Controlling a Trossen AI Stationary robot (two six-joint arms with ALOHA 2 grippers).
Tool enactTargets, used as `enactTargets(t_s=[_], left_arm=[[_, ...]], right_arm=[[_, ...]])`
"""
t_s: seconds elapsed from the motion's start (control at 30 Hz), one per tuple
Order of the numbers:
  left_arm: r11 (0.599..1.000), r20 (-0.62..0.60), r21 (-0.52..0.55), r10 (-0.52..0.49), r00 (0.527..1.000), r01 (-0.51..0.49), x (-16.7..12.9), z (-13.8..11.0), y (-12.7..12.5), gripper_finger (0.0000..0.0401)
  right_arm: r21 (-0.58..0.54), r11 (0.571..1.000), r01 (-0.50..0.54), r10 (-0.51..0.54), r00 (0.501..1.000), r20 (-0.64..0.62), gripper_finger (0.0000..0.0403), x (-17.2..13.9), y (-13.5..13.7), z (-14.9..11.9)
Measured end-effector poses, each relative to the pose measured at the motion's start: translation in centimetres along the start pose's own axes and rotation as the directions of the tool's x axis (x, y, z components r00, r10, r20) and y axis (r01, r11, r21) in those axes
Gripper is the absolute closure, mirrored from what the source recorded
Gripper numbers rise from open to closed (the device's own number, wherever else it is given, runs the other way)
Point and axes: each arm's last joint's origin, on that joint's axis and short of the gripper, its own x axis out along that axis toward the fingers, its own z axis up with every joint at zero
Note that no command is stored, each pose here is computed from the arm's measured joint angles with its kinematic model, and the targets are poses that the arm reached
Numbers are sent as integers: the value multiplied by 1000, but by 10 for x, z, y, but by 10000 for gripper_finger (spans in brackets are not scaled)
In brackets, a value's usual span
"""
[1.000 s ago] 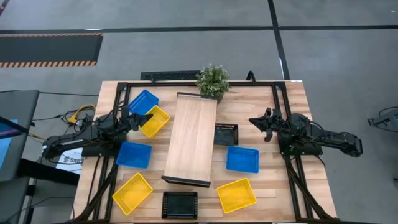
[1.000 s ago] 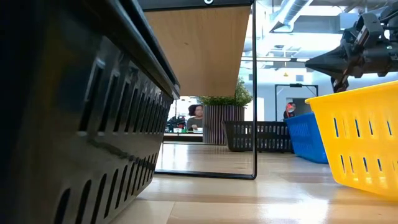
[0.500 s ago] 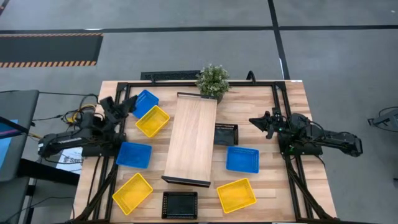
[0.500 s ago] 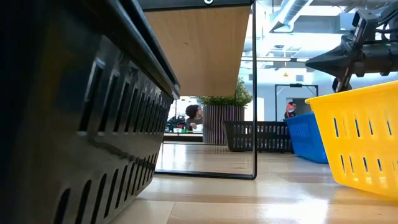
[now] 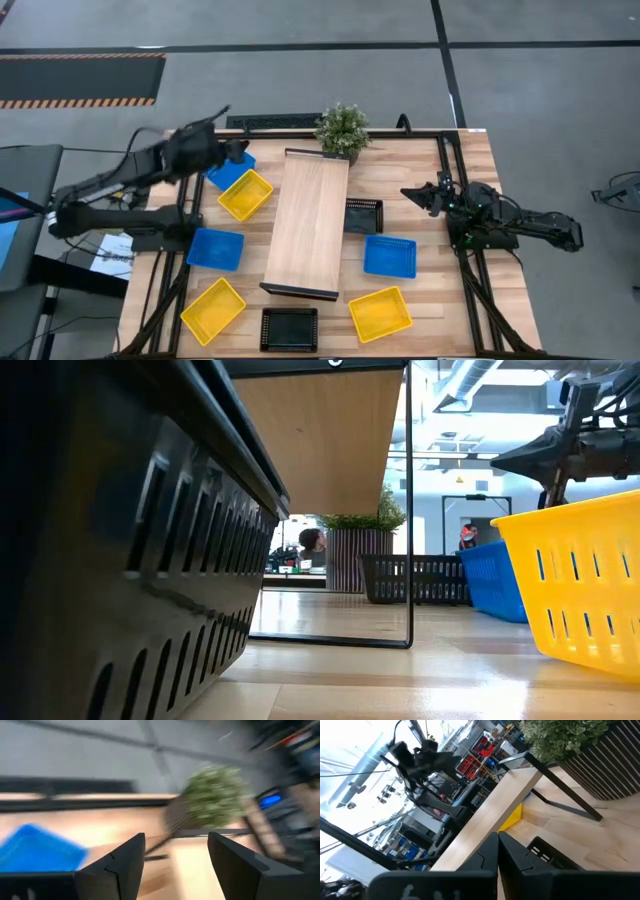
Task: Stack baskets on shelf by color
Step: Put the top left blue basket on the shelf
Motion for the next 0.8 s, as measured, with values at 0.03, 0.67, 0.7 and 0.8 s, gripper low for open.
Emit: enactTargets(t_s=[0.03,0.67,0.7,0.8], left_arm=[[999,-40,3,53,998,-53,4,7,0,196],[913,-545,253,407,733,-320,174,38,79,190],[907,-548,271,421,723,-322,179,36,81,190],[872,-542,370,482,689,-320,186,33,86,190]], right_arm=[[0,1000,0,0,1000,0,377,0,0,0],[0,1000,8,-8,1000,10,377,0,0,0],[0,1000,8,-8,1000,10,377,0,0,0],[0,1000,8,-8,1000,10,377,0,0,0]])
